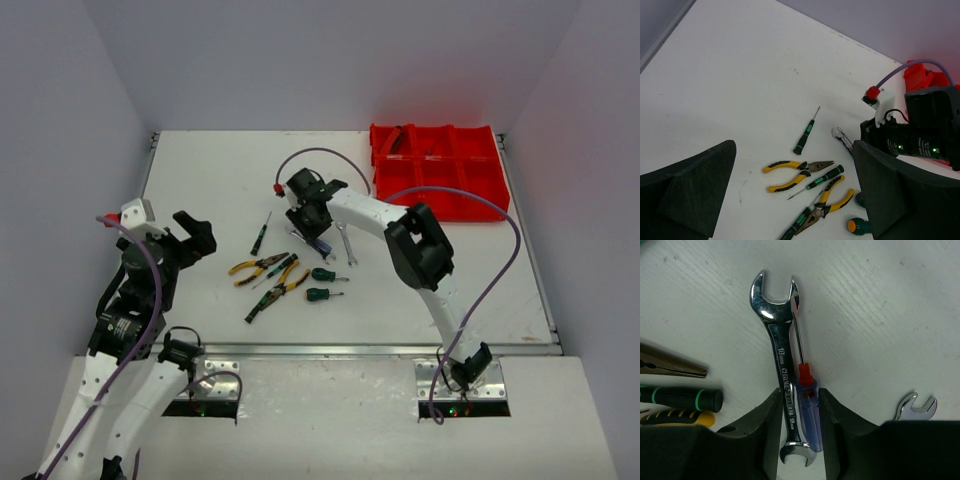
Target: Sort the tools into containers
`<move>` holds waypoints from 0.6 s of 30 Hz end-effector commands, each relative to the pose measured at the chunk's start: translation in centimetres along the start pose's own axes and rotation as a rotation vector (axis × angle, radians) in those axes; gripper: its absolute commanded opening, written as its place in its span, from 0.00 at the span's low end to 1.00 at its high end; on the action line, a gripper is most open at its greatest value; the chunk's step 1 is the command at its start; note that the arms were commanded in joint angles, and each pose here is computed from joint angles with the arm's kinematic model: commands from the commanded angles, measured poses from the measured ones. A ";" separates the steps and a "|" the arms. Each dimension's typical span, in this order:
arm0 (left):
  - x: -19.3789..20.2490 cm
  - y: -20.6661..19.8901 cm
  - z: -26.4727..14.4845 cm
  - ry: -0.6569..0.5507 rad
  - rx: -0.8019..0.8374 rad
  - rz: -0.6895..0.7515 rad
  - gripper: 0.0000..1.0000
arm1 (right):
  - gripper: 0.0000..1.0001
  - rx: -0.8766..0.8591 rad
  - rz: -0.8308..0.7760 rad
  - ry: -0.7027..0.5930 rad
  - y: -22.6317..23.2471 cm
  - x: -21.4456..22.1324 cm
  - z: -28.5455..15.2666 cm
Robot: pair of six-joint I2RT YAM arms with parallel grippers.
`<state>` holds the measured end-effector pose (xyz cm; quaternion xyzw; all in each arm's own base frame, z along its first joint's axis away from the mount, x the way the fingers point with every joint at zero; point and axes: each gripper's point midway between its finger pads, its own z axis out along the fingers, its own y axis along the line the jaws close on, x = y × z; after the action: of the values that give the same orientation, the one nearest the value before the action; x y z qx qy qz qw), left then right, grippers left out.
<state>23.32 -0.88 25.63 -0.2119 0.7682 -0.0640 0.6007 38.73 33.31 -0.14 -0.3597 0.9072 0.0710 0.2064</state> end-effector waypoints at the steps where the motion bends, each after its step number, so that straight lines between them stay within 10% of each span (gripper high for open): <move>1: -1.2 -1.2 -0.2 -0.029 0.048 -0.012 1.00 | 0.32 0.037 -0.030 -0.068 -0.5 -2.4 -1.2; 18: -1.1 -1.6 -0.2 -0.024 0.071 -0.005 1.00 | 0.21 0.088 0.001 0.011 -3.0 0.9 0.3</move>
<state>23.35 -1.39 25.60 -0.2024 0.7717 -0.0744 0.5983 39.78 31.90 -0.46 -0.3546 0.9089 0.0454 0.2146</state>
